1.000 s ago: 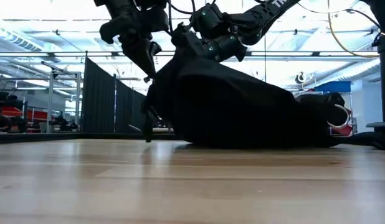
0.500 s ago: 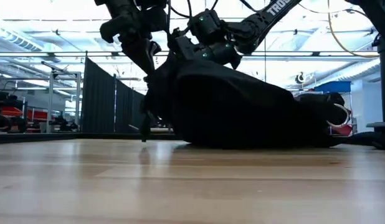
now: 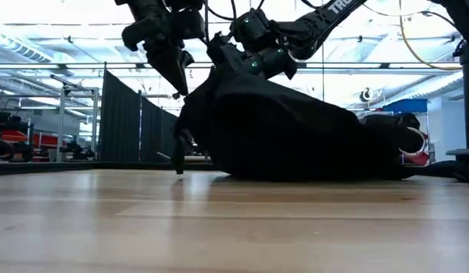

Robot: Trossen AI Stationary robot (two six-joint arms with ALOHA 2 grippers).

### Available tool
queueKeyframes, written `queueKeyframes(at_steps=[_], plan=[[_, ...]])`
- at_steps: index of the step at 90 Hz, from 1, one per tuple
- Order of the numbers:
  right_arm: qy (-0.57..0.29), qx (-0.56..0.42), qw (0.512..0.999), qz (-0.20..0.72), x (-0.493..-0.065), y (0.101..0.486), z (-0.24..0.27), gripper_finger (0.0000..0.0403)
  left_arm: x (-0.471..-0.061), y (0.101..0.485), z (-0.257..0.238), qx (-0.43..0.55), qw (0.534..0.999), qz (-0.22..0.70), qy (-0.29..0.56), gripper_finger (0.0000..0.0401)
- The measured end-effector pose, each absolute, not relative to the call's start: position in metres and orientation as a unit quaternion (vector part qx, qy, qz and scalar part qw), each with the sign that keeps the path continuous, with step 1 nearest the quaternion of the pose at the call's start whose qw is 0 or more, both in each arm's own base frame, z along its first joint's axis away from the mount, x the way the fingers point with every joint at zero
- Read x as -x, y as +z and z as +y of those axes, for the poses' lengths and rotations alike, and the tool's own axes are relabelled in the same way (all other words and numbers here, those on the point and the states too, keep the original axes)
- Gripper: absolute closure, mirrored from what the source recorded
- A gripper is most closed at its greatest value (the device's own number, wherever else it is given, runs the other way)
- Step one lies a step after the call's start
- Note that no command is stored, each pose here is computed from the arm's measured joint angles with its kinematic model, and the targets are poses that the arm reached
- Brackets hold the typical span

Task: Unpack backpack
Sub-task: Open the black backpack

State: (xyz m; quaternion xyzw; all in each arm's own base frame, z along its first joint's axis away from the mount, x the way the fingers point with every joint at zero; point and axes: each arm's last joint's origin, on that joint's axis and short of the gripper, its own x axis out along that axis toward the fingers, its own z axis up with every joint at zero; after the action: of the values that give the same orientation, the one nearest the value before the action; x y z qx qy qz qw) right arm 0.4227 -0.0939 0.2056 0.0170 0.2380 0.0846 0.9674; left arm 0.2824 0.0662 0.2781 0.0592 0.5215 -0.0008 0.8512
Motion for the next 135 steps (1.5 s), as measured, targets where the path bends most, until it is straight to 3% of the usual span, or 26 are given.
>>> queueKeyframes(at_steps=[14, 42, 58, 78, 112, 135], plan=[[0.084, -0.01, 0.964, 0.251, -0.416, 0.212, -0.098, 0.0403, -0.28, 0.278, 0.07, -0.001, 0.847, 0.529, 0.046, 0.038], [0.087, 0.026, 0.958, 0.271, -0.397, 0.233, -0.104, 0.0402, -0.283, 0.268, 0.07, 0.068, 0.858, 0.502, 0.08, 0.0249], [0.083, 0.038, 0.952, 0.293, -0.384, 0.24, -0.114, 0.0402, -0.282, 0.249, 0.068, 0.113, 0.855, 0.496, 0.103, 0.0207], [0.091, 0.048, 0.944, 0.315, -0.379, 0.236, -0.118, 0.0402, -0.288, 0.235, 0.057, 0.127, 0.871, 0.464, 0.099, 0.0209], [0.114, 0.044, 0.942, 0.314, -0.378, 0.236, -0.117, 0.0402, -0.297, 0.211, 0.053, 0.106, 0.848, 0.506, 0.118, 0.0214], [0.114, 0.039, 0.939, 0.322, -0.377, 0.234, -0.117, 0.0403, -0.311, 0.201, 0.053, 0.11, 0.86, 0.483, 0.118, 0.0214]])
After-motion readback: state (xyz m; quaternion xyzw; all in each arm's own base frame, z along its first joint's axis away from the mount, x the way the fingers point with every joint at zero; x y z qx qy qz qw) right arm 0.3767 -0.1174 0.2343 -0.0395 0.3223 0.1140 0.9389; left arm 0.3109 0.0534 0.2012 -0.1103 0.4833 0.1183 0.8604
